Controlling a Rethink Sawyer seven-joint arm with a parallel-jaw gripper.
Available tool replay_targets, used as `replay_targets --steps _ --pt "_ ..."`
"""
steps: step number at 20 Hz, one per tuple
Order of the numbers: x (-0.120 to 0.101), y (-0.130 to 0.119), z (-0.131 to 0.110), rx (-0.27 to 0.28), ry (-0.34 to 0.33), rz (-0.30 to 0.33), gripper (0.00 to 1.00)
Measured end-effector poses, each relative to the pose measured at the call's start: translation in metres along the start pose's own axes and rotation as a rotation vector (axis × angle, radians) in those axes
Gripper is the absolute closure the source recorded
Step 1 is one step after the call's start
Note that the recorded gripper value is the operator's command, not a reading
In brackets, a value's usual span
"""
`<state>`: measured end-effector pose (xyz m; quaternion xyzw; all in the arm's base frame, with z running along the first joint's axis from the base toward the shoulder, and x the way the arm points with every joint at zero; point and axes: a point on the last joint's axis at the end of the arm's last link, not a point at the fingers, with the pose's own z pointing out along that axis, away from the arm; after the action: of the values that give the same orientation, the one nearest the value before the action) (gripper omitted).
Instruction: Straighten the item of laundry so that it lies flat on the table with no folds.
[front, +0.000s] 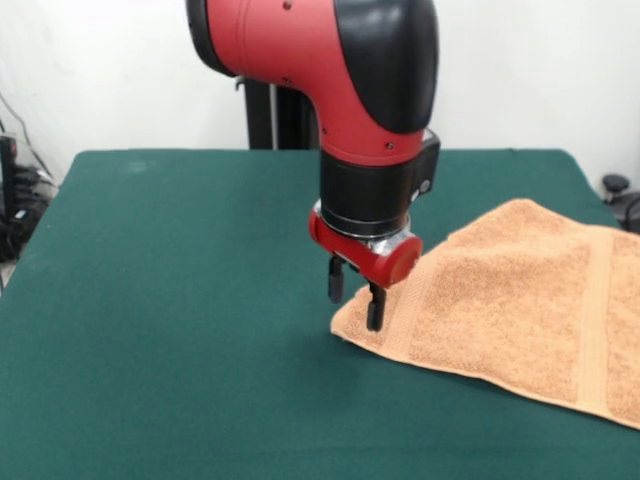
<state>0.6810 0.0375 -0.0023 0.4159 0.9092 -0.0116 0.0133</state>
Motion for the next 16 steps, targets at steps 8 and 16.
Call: replay_targets --steps 8,16 --pt "0.016 -0.009 0.036 0.025 0.017 -0.026 0.00" --pt "0.018 -0.010 0.040 0.028 0.013 -0.041 0.00"
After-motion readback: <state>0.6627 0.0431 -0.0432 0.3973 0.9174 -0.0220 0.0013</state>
